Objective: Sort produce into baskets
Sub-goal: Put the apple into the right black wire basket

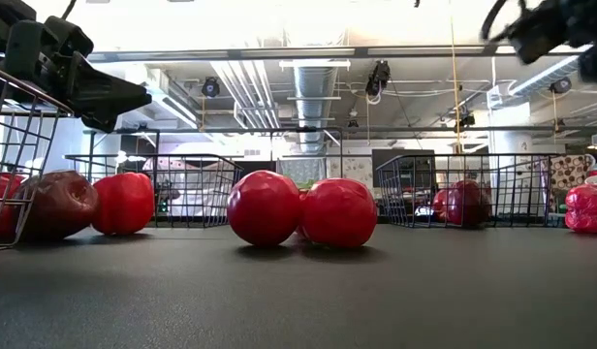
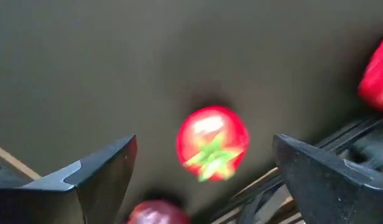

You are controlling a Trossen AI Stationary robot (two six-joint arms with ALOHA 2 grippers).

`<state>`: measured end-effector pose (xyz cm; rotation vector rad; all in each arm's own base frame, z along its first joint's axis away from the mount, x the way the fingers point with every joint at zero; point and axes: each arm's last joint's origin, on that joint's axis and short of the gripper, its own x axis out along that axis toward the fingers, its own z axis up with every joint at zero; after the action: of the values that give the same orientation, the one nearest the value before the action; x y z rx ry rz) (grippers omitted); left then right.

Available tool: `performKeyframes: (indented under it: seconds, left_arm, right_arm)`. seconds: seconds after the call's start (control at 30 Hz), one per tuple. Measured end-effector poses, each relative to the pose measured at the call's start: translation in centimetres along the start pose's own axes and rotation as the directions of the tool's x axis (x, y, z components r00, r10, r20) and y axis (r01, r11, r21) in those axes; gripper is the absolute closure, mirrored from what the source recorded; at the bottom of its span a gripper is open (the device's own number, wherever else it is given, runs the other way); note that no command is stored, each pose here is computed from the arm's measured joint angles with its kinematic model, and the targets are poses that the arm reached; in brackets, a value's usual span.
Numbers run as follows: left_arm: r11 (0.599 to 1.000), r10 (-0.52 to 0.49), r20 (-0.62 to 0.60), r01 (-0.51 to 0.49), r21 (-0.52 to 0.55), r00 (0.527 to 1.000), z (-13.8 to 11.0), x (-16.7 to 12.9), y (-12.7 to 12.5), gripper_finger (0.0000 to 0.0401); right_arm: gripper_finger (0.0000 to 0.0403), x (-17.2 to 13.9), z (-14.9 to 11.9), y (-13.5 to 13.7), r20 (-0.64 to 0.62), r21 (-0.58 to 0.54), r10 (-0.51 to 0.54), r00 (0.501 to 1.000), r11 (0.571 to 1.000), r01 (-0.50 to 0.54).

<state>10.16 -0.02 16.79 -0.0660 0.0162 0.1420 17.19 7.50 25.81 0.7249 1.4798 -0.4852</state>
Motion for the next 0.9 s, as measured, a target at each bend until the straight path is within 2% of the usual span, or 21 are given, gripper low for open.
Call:
performKeyframes:
  seconds: [0.13, 0.3, 0.4, 0.53, 0.73, 0.9]
  left_arm:
    - [1.0, 0.0, 0.0, 0.0, 0.0, 1.0, 0.0, 0.0, 0.0, 0.0324]
    - [1.0, -0.001, 0.0, 0.001, 0.0, 1.0, 0.0, 0.0, 0.0, 0.0324]
    - [1.0, 0.0, 0.0, 0.0, 0.0, 1.0, 0.0, 0.0, 0.0, 0.0324]
    - [1.0, 0.0, 0.0, 0.0, 0.0, 1.0, 0.0, 0.0, 0.0, 0.0324]
    - [1.0, 0.0, 0.0, 0.0, 0.0, 1.0, 0.0, 0.0, 0.0, 0.0324]
    - [1.0, 0.0, 0.0, 0.0, 0.0, 1.0, 0.0, 0.0, 0.0, 0.0324]
  right_arm:
    - [0.0037, 0.4, -3.1, 2.7, -0.032, -0.007, -0.032, 0.999, 0.999, 0.032]
    - [0.0037, 2.4, -8.0, 5.3, -0.083, -0.157, -0.138, 0.987, 0.98, 0.124]
    - [0.0037, 3.4, -10.0, 6.4, -0.119, -0.125, -0.194, 0.974, 0.976, 0.179]
    - [0.0037, 4.2, -11.5, 7.7, -0.132, -0.129, -0.227, 0.965, 0.969, 0.21]
    - [0.0037, 5.8, -13.2, 8.5, -0.135, -0.333, -0.294, 0.946, 0.913, 0.236]
    - [0.0037, 6.8, -13.8, 9.0, -0.245, -0.469, -0.343, 0.907, 0.861, 0.199]
